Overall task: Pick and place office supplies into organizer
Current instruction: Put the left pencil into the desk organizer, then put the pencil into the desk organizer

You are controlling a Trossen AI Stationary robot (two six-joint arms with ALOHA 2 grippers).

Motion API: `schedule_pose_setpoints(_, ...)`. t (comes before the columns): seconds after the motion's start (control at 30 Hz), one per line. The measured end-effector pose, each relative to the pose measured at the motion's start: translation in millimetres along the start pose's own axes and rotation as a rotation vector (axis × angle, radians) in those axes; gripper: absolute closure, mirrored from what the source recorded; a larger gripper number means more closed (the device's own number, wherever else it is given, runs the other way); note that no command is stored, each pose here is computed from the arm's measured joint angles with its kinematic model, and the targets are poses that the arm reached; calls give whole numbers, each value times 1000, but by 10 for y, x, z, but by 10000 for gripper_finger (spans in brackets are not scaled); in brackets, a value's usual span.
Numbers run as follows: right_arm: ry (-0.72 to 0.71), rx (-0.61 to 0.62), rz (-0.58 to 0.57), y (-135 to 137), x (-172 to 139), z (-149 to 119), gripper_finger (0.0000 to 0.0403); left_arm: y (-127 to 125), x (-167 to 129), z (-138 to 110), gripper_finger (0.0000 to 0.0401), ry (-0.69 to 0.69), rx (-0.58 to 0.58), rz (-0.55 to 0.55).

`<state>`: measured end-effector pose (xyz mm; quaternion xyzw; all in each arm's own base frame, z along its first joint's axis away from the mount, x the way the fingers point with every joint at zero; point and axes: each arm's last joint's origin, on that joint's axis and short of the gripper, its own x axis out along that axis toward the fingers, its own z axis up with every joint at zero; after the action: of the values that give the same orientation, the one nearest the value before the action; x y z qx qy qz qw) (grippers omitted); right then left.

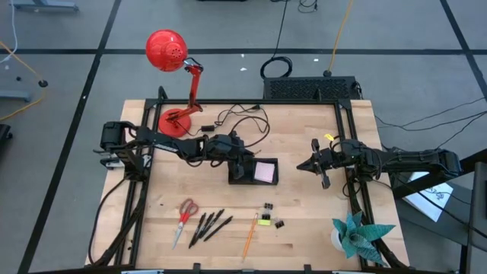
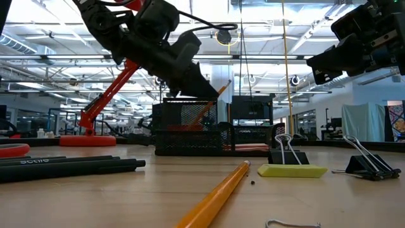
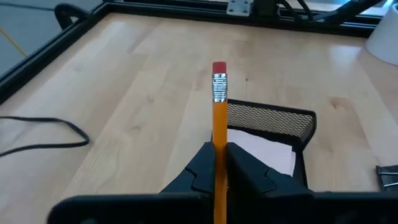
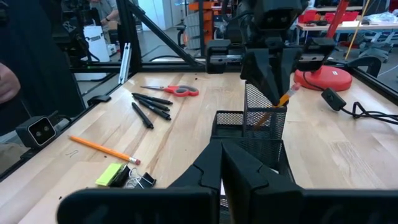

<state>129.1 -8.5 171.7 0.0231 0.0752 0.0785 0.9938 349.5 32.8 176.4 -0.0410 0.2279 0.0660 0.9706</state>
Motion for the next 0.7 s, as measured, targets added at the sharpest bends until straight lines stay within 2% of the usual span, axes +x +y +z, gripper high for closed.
schedule_pose_setpoints(0.33,3,1,1,0,0,-2,399,-12,-2,-8,268,11,-6,-7)
schedule_pose_setpoints(0.7,3,1,2,1,0,-2,399,-99,-264,261,245,-93,66,-1)
